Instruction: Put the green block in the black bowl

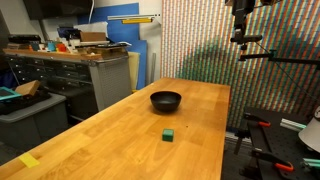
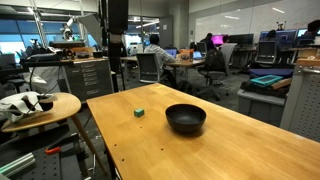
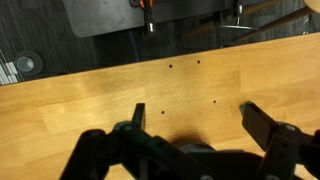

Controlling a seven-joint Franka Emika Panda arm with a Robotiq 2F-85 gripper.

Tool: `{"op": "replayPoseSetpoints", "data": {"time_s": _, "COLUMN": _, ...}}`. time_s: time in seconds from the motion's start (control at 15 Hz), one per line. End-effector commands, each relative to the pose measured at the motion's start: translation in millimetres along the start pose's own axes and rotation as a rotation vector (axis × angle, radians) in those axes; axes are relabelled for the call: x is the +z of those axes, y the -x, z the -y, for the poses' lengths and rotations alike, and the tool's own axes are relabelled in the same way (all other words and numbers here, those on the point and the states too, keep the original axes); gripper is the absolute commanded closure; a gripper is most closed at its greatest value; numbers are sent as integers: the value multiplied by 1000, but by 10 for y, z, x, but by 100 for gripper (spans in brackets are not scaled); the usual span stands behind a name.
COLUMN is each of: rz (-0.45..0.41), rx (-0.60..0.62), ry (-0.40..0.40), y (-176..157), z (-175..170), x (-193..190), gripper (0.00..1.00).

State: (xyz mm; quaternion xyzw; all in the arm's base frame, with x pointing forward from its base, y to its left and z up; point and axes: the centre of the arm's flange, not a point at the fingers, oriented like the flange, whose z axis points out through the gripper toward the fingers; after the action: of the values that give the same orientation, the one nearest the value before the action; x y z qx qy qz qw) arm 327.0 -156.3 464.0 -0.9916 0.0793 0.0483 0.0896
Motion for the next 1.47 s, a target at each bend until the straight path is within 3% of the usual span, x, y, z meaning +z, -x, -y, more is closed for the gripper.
{"op": "replayPoseSetpoints", "data": {"time_s": 0.0, "rz": 0, "rx": 0, "ry": 0, "y": 0, "z": 0, "x": 0, "gripper": 0}}
{"op": "replayPoseSetpoints", "data": {"time_s": 0.27, "rz": -14, "rx": 19, "ry": -9, "y": -70, "z": 89, "x": 77, "gripper": 0}}
{"op": "replayPoseSetpoints", "data": {"time_s": 0.53, "rz": -25, "rx": 39, "ry": -23, "y": -204, "z": 432, "x": 374, "gripper": 0}}
{"op": "replayPoseSetpoints", "data": {"time_s": 0.93, "rz": -37, "rx": -66, "ry": 28, "y": -329, "z": 1285, "x": 1149, "gripper": 0}}
{"op": "replayPoseSetpoints", "data": {"time_s": 1.4, "rz": -128, "rx": -254, "ry": 134, "y": -338, "z": 2173, "x": 1993, "gripper": 0}}
